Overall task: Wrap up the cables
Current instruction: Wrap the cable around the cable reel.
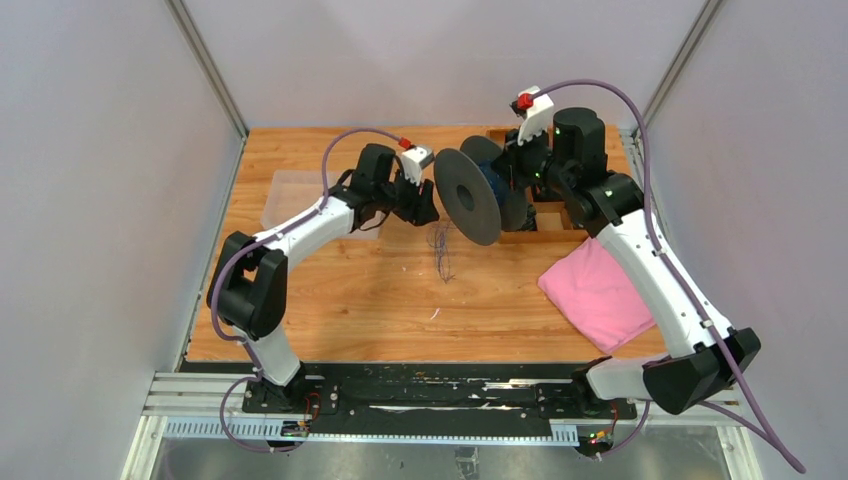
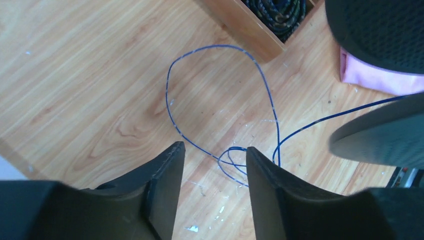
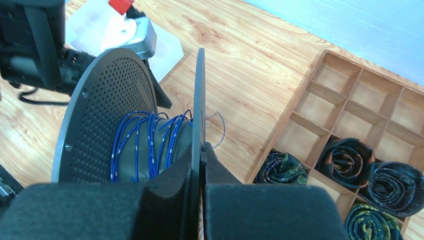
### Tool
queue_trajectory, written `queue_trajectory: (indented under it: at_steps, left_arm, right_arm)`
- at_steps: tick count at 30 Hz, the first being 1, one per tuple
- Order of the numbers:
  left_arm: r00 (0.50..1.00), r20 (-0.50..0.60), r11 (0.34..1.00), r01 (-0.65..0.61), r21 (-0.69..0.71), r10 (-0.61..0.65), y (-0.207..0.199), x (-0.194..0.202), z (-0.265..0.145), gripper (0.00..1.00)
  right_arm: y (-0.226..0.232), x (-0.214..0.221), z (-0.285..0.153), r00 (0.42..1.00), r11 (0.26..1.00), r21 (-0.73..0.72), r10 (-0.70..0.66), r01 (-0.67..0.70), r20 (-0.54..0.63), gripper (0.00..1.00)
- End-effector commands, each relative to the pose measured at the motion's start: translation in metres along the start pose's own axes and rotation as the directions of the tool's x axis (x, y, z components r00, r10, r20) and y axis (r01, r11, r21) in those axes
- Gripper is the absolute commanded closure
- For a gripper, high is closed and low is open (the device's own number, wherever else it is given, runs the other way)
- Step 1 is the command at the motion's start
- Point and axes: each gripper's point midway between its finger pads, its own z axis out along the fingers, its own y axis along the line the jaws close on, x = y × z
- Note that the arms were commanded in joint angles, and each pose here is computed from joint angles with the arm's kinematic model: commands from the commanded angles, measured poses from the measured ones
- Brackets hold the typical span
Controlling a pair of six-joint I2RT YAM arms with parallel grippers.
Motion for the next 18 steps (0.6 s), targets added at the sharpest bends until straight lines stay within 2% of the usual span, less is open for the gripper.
queue_trajectory:
  at_steps: [1, 5, 18]
  left_arm:
    - [0.98, 0.201, 0.995, -0.014, 0.101, -0.007, -0.02, -0.025, -0.004, 0.41]
    - [0.959, 0.282, 0.986, -0.044, 0.163, -0.004, -0.033, -0.024, -0.009, 0.31]
    - [0.912, 0.409, 0.963, -0.14, 0.232, 0.034, -0.052, -0.029, -0.019, 0.21]
  right_arm:
    - [0.004, -0.032, -0.01, 0.997, 0.999, -0.023, 0.026, -0.024, 0.079, 0.99]
    - [0.005, -0.042, -0.014, 0.995, 0.999, -0.023, 0.038, -0.036, 0.088, 0.99]
    - [0.007, -0.051, -0.02, 0.994, 0.998, -0.024, 0.064, -0.062, 0.093, 0.99]
